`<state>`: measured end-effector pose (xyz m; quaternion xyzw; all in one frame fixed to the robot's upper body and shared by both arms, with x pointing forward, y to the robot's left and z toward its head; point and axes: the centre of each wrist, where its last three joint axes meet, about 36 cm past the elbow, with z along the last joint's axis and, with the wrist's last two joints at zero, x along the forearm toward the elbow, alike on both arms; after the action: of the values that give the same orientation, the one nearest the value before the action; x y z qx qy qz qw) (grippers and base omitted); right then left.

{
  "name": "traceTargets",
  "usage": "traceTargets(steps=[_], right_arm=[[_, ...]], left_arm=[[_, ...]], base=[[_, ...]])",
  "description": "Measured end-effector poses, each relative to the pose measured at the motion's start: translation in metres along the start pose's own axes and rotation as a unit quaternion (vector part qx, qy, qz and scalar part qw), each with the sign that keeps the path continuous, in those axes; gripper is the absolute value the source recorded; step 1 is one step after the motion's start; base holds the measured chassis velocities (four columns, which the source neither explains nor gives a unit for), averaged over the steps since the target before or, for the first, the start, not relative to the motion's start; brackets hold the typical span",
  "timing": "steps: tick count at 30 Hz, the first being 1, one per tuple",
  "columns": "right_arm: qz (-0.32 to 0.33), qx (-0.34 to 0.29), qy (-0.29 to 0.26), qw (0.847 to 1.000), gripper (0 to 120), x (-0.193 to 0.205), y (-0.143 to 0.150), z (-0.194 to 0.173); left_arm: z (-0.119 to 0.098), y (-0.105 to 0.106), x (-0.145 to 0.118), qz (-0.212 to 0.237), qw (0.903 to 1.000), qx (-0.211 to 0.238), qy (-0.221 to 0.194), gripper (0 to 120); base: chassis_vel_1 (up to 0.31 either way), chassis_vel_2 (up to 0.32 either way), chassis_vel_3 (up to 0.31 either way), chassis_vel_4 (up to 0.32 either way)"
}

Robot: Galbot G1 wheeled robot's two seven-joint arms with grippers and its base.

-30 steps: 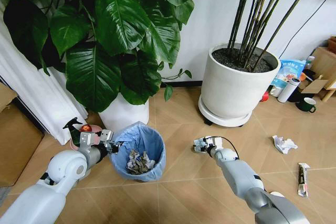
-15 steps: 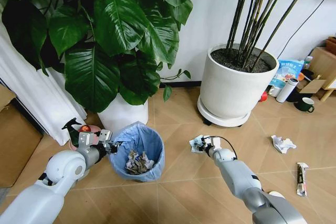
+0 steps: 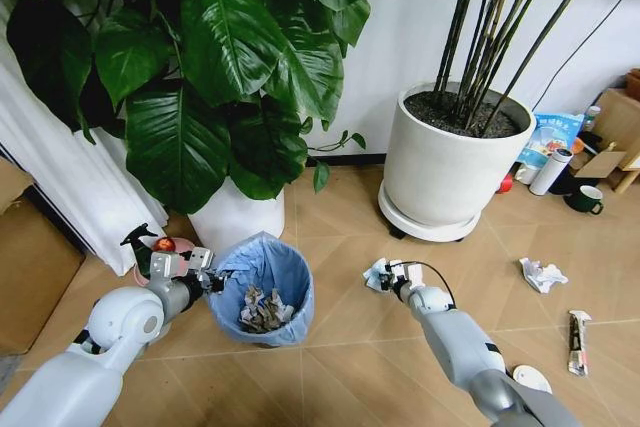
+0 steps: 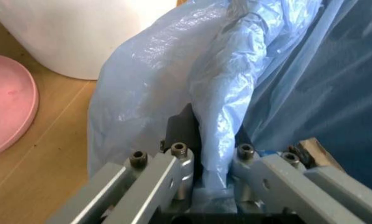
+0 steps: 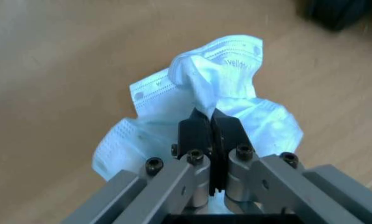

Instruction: Pick up the trash bin and place the garbage on the floor into it.

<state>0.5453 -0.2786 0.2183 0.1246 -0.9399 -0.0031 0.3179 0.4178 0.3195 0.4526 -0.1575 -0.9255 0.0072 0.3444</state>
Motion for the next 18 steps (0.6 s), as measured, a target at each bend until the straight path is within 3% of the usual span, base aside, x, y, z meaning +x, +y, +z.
traceTargets(steps=[10, 18], right_arm=[[-0.037, -0.006, -0.113, 0.993, 0, 0.046, 0.018, -0.060], [-0.126, 0.028, -0.211, 0.969, 0, 0.137, 0.045, -0.148]], left_arm=[[0.001, -0.001, 0.001, 0.000, 1.0000, -0.003, 0.001, 2], [0.002, -0.006, -0.002, 0.004, 1.0000, -0.006, 0.003, 2]], base=[[0.000, 0.000, 0.000, 0.000], [0.000, 0.000, 0.000, 0.000]])
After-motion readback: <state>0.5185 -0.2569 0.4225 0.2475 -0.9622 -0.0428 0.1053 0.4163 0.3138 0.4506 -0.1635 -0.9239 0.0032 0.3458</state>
